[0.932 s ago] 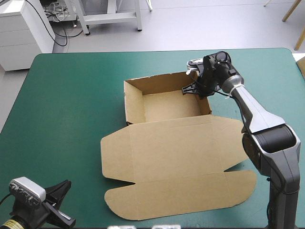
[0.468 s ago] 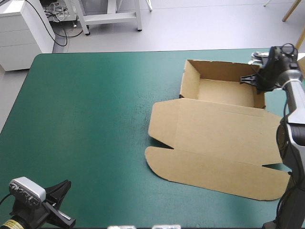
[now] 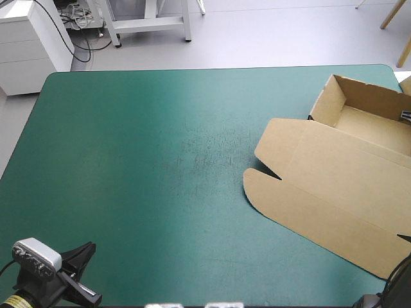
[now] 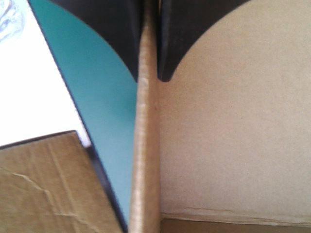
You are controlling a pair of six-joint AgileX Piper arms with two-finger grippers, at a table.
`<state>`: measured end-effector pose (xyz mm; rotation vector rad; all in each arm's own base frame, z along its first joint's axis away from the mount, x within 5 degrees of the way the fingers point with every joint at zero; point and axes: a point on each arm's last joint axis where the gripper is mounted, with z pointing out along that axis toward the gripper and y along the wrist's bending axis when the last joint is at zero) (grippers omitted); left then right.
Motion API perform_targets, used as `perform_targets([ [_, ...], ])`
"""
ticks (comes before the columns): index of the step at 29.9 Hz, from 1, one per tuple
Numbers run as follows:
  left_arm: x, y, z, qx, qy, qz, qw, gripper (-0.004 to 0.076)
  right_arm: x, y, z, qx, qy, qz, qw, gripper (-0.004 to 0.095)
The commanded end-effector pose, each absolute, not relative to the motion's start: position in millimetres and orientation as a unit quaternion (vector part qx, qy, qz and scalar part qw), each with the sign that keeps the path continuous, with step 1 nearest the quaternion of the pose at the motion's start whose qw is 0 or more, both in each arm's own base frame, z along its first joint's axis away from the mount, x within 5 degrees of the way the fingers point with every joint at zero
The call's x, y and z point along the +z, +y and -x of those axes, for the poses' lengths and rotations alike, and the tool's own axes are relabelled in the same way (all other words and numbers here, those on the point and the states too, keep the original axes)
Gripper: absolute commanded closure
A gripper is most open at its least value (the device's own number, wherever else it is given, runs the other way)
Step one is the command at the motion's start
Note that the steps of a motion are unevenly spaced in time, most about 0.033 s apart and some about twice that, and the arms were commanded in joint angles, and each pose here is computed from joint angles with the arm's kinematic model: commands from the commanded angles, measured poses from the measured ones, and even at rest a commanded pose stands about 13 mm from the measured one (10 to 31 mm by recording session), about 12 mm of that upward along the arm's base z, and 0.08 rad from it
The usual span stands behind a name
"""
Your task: Fold the box
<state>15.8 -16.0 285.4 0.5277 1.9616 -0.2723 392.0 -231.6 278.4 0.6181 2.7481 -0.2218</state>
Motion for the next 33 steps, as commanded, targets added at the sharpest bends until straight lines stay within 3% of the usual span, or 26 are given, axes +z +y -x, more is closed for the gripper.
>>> perform_targets([
  [1, 298, -18, -19, -0.128, 0.798, -0.21, 0.551, 0.0731, 313, -248, -374, -0.117, 0.947, -0.224, 0.198, 0.0929],
  [6, 298, -18, -19, -0.128, 0.798, -0.21, 0.551, 0.0731, 313, -251, -372, -0.11, 0.947, -0.228, 0.2, 0.0876],
  [8, 298, -18, -19, -0.128, 0.798, -0.21, 0.551, 0.0731, 313, -250, -372, -0.105, 0.947, -0.226, 0.201, 0.0776],
  [13, 298, -18, -19, -0.128, 0.798, -0.21, 0.551, 0.0731, 324, -248, -368, -0.109, 0.945, -0.225, 0.213, 0.0416],
  [15, 298, -18, -19, -0.128, 0.798, -0.21, 0.551, 0.0731, 336, -245, -364, -0.113, 0.941, -0.225, 0.225, 0.0358],
  [21, 298, -18, -19, -0.128, 0.798, -0.21, 0.551, 0.0731, 384, -226, -344, -0.114, 0.927, -0.218, 0.283, 0.0361],
  [27, 298, -18, -19, -0.128, 0.798, -0.21, 0.551, 0.0731, 449, -186, -311, -0.058, 0.898, -0.204, 0.385, 0.0366],
  [33, 298, -18, -19, -0.128, 0.798, -0.21, 0.551, 0.0731, 506, -130, -272, -0.064, 0.873, -0.143, 0.462, 0.053],
])
